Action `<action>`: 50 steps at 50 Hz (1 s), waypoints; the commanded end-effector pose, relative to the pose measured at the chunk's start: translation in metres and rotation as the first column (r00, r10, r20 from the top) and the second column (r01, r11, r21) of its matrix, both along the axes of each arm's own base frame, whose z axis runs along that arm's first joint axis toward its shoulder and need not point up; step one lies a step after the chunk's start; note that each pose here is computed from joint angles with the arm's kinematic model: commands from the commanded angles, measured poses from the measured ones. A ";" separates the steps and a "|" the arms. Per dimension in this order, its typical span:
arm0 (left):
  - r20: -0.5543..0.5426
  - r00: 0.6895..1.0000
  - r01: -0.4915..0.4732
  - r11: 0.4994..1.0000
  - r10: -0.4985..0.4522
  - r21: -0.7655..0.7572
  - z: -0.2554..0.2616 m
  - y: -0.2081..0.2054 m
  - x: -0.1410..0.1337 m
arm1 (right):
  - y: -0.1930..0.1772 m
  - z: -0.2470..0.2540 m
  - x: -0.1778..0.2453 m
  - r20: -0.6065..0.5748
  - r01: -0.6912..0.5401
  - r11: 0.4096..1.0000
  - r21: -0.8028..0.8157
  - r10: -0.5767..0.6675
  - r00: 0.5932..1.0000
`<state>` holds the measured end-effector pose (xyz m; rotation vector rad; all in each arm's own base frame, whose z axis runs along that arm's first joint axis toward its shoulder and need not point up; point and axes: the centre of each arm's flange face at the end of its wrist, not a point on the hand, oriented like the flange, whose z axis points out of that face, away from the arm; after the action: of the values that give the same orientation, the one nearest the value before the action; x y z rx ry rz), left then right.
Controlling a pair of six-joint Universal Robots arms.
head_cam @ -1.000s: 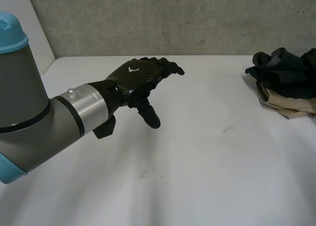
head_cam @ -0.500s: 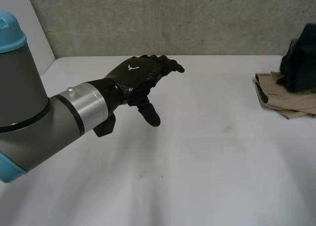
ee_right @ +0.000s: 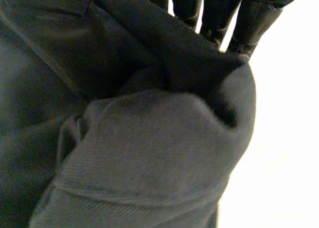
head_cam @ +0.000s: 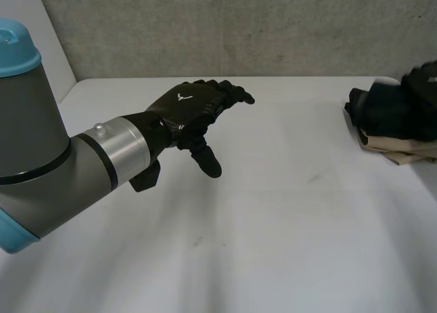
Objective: Fold the laundry.
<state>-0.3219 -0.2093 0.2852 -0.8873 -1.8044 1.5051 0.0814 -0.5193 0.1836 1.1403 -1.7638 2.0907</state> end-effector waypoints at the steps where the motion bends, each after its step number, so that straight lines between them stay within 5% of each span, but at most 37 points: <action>1: 0.000 1.000 0.000 1.000 0.000 0.002 0.000 0.000 0.000 | 0.034 -0.033 -0.012 -0.159 -0.057 0.996 0.068 0.067 0.985; 13: 0.002 1.000 0.000 1.000 0.000 0.004 -0.001 0.000 0.000 | 0.042 -0.022 -0.023 -0.164 0.002 0.997 0.078 0.011 0.986; 21: -0.001 1.000 -0.002 1.000 0.002 0.001 0.000 0.000 0.000 | 0.037 0.002 -0.038 -0.088 0.188 0.979 0.078 -0.181 0.980; 25: -0.004 1.000 -0.002 1.000 0.002 -0.004 0.002 0.001 0.001 | 0.040 0.043 -0.048 -0.020 0.329 0.944 0.027 -0.329 0.944; 35: -0.042 0.999 -0.020 0.998 0.017 -0.066 0.026 0.007 0.006 | 0.065 0.101 -0.015 0.211 0.431 0.902 0.038 -0.429 0.878; 39: -0.083 0.990 -0.127 0.983 0.117 -0.129 0.046 0.001 0.018 | 0.085 0.130 0.008 0.305 0.422 0.906 0.027 -0.409 0.860; 42: -0.159 0.950 -0.297 0.934 0.269 -0.198 0.071 -0.006 0.038 | 0.112 0.149 0.041 0.364 0.368 0.929 0.031 -0.354 0.862; 50: -0.197 0.881 -0.466 0.859 0.430 -0.213 0.079 -0.013 0.062 | 0.206 0.141 0.137 0.383 0.140 0.985 0.095 -0.167 0.909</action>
<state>-0.2816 -0.2159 0.3571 -0.6130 -1.7570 1.9466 0.1472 -0.3869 0.3376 0.4066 -1.9143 2.2239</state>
